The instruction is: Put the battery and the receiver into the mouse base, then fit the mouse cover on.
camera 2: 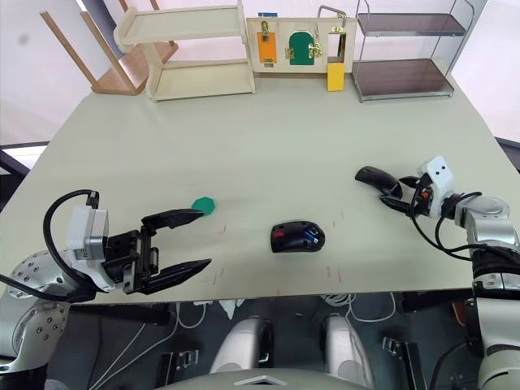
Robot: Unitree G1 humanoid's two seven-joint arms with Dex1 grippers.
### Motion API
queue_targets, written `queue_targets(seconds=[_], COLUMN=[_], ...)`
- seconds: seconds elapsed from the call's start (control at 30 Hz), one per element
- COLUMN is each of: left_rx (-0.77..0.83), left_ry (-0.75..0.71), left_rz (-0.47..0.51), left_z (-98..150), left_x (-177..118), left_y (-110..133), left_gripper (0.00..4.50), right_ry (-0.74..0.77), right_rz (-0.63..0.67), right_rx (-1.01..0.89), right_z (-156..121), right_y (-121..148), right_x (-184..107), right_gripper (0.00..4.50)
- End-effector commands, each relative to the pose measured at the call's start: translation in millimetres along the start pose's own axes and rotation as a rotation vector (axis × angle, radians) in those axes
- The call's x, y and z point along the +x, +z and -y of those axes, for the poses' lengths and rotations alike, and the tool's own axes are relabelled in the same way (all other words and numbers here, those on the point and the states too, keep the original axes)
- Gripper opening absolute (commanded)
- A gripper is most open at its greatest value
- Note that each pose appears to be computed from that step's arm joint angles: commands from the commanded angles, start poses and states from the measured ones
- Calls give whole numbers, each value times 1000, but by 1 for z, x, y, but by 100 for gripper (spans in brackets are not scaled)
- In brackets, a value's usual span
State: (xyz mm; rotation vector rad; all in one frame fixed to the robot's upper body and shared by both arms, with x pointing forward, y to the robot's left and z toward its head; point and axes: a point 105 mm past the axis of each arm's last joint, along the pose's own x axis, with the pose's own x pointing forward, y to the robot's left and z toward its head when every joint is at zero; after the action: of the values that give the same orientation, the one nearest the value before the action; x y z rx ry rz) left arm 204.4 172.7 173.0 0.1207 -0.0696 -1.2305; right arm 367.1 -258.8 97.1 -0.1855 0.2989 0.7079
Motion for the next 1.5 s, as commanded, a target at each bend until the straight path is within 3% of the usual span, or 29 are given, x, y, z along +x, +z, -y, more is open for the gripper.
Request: queue_targets(seconds=[0.03, 0.27, 0.3, 0.33, 0.43, 0.83, 0.97, 1.5], left_rx=[37, 37, 38, 38, 38, 36, 33, 30], left_ry=[-13, -16, -16, -16, -14, 1, 1, -13], left_rz=[3, 3, 3, 4, 4, 6, 1, -50], left_z=[0, 0, 0, 0, 0, -2, -2, -10], left_x=[1, 0, 0, 0, 0, -3, -5, -19], left_y=[5, 4, 4, 4, 3, 2, 1, -3], left_gripper=[447, 447, 450, 450, 450, 450, 450, 450], right_ry=[-21, -6, -3, -2, -1, 48, 146, 594], right_rz=[54, 53, 53, 50, 38, 63, 67, -22], right_rx=[-26, -26, -26, -24, -23, -91, -136, -268], right_z=[8, 5, 4, 4, 4, -3, -22, -139], right_y=[17, 14, 14, 13, 11, 24, 36, 73], right_x=[-8, -8, -8, -7, -7, -11, -13, -7], right_gripper=[450, 450, 392, 372, 235, 230, 230, 230])
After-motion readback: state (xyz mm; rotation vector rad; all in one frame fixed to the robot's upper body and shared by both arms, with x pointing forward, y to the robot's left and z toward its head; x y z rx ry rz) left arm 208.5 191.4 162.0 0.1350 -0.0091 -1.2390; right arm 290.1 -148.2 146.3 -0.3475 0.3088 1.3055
